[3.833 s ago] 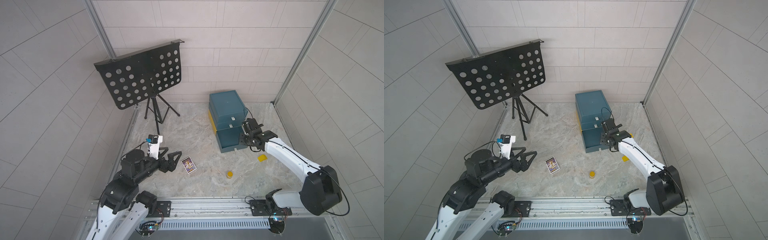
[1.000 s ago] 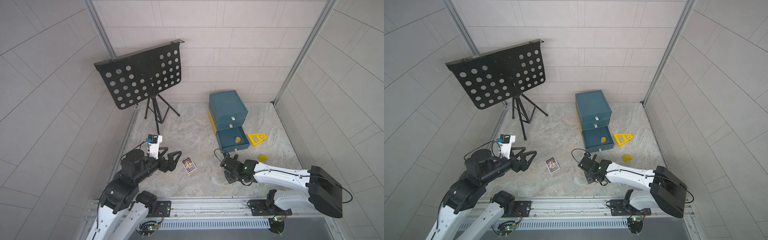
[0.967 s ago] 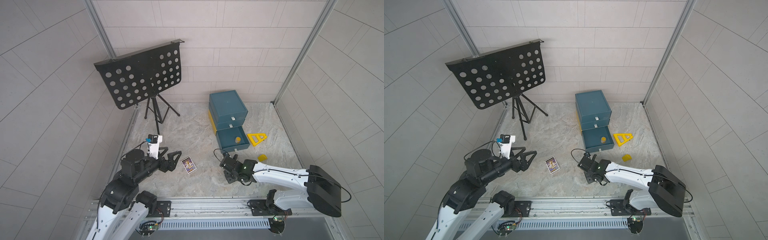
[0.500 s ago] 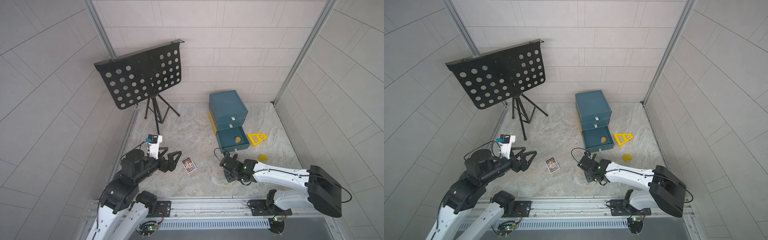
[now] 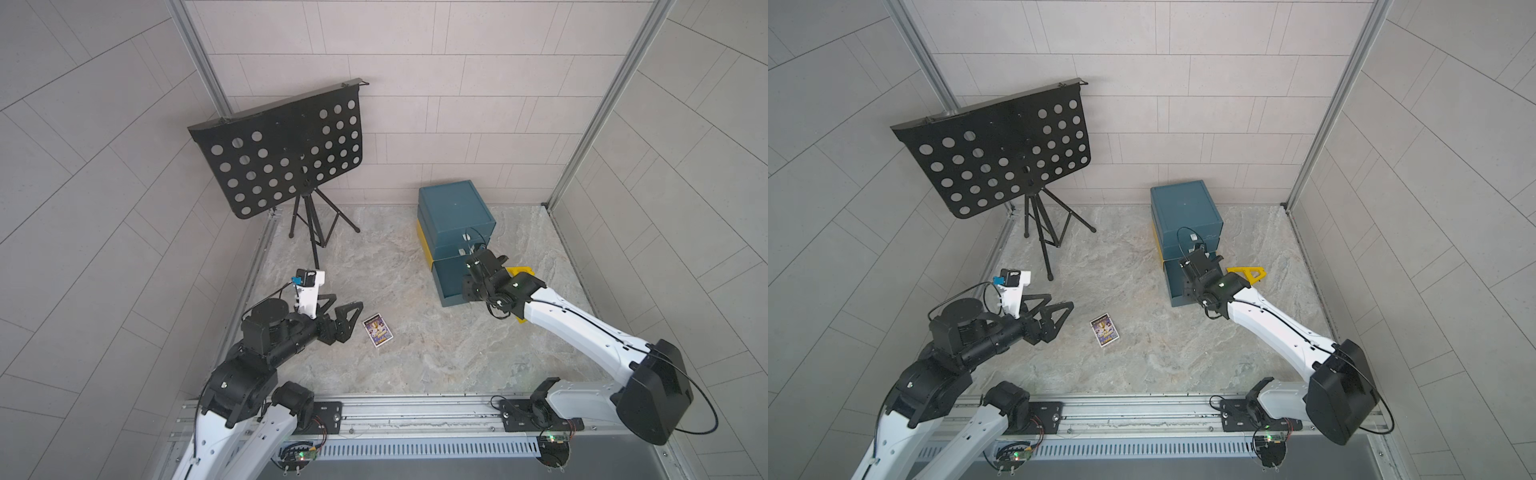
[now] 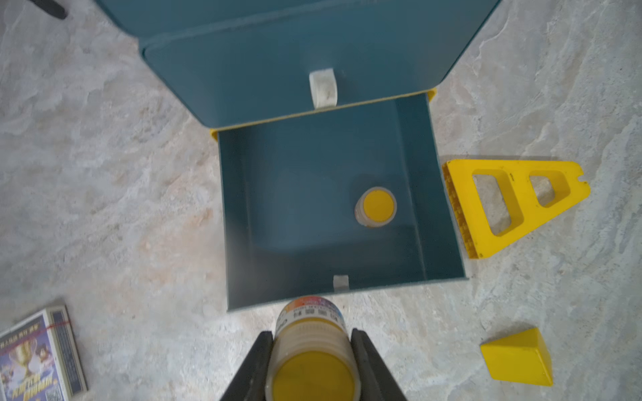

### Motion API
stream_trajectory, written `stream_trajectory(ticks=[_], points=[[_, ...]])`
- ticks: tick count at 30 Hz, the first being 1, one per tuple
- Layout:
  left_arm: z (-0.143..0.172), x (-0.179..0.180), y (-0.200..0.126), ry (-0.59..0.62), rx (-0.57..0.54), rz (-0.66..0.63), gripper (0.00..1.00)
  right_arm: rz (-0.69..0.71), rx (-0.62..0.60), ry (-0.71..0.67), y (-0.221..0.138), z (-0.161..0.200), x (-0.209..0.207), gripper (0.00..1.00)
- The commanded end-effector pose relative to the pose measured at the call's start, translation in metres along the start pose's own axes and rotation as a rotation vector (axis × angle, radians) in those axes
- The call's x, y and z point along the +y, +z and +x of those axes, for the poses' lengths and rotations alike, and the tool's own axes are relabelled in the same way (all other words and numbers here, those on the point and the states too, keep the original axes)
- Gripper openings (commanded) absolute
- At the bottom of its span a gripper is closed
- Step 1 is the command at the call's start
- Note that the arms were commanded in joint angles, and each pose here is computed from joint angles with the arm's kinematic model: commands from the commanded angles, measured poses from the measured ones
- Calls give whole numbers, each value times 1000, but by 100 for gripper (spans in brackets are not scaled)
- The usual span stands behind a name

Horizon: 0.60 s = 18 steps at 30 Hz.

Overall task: Put the paint cans in the drawer according to color
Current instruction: Place the paint can in the drawer.

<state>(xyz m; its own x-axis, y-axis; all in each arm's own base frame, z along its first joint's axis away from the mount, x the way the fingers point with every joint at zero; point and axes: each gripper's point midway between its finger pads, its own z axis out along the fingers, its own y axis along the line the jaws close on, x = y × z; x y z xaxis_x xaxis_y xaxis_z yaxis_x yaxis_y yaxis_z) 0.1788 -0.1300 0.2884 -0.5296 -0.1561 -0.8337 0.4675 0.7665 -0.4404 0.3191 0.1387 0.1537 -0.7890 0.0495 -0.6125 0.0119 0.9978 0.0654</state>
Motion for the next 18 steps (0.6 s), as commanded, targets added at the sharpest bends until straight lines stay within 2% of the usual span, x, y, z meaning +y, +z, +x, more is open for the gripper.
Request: stream_trajectory(ticks=[1, 9, 18], points=[[-3, -1, -1, 5, -22, 6, 95, -1, 38, -8, 24, 0, 5, 24], [-3, -1, 0, 4, -17, 7, 95, 14, -34, 73, 63, -4, 8, 24], [-4, -1, 0, 4, -22, 7, 95, 50, 37, 71, 95, 12, 1, 24]])
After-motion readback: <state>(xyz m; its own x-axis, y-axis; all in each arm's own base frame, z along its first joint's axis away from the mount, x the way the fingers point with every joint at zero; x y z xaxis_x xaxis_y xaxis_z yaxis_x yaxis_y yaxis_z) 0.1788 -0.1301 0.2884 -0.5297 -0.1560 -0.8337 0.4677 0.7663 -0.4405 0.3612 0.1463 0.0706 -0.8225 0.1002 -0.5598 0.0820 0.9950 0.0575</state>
